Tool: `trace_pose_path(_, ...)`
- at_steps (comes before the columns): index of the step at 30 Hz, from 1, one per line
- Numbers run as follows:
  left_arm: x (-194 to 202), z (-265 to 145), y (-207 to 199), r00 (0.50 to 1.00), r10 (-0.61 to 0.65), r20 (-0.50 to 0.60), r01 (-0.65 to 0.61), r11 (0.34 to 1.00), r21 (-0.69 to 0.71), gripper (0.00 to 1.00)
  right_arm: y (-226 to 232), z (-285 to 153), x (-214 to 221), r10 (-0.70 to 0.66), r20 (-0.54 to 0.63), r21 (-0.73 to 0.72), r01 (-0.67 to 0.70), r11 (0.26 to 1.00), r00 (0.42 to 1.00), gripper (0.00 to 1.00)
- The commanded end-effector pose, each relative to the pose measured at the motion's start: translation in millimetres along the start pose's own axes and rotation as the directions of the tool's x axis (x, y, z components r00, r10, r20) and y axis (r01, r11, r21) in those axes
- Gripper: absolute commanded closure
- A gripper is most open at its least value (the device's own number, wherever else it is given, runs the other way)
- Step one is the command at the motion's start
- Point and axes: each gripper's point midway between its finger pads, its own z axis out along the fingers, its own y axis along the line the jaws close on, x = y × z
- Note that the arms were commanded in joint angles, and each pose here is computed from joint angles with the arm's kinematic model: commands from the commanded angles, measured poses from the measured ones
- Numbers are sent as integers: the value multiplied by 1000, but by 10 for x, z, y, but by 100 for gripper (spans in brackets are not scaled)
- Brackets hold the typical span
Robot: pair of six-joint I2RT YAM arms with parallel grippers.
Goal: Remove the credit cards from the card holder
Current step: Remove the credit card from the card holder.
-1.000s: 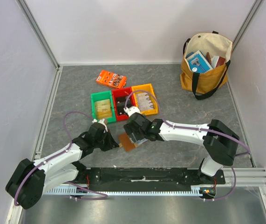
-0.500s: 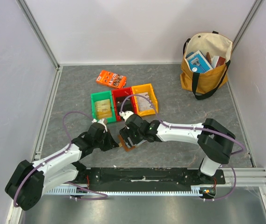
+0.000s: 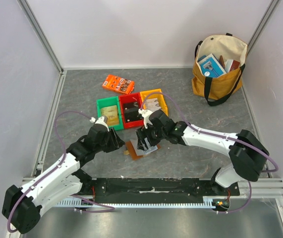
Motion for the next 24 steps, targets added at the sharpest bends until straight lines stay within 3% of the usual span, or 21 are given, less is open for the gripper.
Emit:
trace_pose_path(1, -306, -195, -216, 996, 46, 75, -48, 999, 18, 51, 160, -142, -125, -71, 66, -73, 76, 994, 995, 18)
trace_pose_path(4, -381, -283, -384, 996, 35, 84, -41, 997, 72, 51, 96, -105, -89, -61, 60, -54, 64, 996, 996, 19)
trace_pose_path(7, -405, -347, -579, 997, 26, 66, -36, 988, 148, 53, -224, -58, -59, 10, 75, 98, -17, 995, 997, 25)
trace_pose_path(10, -433, -396, -809, 999, 17, 44, -27, 972, 232, 60, -500, -14, 20, 89, 79, 194, -103, 976, 993, 33)
trace_pose_path(15, -436, -327, -1129, 999, 35, 3, -34, 945, 325, 71, -601, 99, 149, 111, 56, 225, -120, 967, 992, 38)
trace_pose_path(19, -291, -150, -1275, 996, 83, -38, -66, 941, 331, 77, -604, 173, 222, 129, 37, 216, -134, 967, 991, 43)
trace_pose_path(24, -79, 162, -1070, 990, 117, -79, -96, 969, 229, 83, -624, 192, 281, 142, 26, 222, -144, 964, 990, 49)
